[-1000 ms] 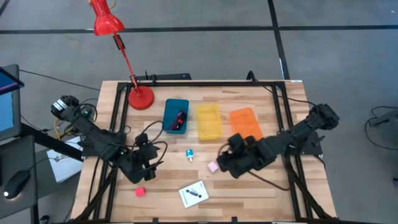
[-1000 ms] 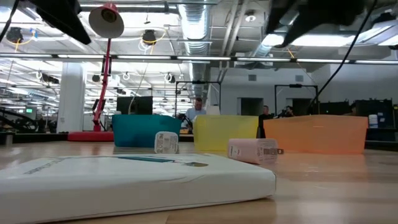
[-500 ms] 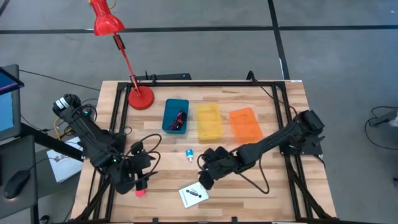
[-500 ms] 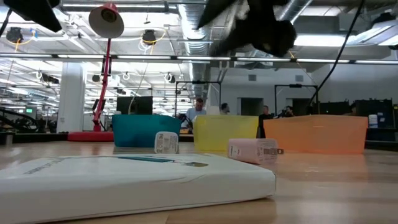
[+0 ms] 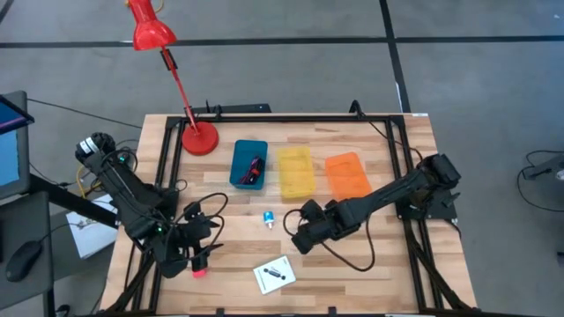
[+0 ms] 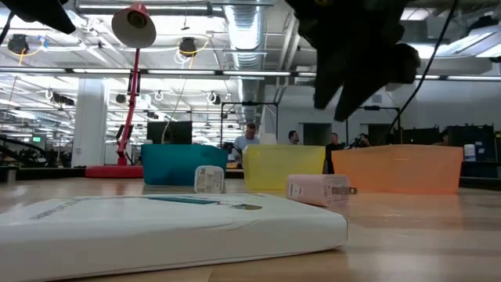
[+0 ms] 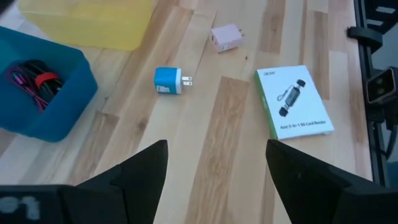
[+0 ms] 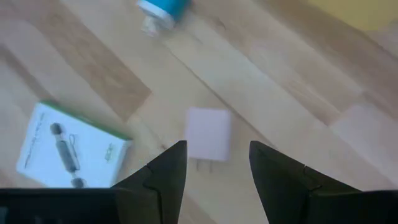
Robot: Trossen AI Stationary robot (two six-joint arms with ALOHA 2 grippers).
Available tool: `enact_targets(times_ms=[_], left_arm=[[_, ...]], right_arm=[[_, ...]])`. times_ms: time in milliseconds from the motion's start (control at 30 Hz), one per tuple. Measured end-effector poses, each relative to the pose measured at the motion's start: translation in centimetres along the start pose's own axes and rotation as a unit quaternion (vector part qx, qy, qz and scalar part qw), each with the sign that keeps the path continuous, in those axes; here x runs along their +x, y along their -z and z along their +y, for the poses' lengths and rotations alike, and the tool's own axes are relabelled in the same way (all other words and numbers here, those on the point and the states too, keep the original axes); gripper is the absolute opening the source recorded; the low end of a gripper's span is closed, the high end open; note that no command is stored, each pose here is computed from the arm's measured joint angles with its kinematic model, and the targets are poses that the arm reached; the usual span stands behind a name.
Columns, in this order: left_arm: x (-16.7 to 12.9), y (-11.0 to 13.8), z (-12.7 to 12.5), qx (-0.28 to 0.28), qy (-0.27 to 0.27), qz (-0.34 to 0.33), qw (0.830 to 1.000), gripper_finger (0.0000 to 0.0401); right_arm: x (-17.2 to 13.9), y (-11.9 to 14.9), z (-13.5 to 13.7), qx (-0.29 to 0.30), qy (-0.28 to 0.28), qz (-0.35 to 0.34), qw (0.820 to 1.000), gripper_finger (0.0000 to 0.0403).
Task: Pick and place items into bin
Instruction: Put the white charger adapter into the yellow bin
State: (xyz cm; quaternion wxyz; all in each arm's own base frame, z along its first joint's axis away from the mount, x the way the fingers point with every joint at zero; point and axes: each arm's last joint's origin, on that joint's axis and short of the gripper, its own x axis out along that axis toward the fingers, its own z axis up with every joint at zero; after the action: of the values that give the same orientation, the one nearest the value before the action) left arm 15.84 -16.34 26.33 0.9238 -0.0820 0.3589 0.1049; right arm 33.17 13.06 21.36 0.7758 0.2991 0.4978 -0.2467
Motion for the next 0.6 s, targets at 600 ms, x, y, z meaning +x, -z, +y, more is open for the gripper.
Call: enact_targets(times_ms=[600], left_arm=[[0.0, 0.0, -0.2, -0.001, 0.012, 0.006, 1.0, 0.0262]], right_arm=[[6.1, 0.4, 1.2, -0.051, -0.023, 0.088, 0.995, 0.0169]])
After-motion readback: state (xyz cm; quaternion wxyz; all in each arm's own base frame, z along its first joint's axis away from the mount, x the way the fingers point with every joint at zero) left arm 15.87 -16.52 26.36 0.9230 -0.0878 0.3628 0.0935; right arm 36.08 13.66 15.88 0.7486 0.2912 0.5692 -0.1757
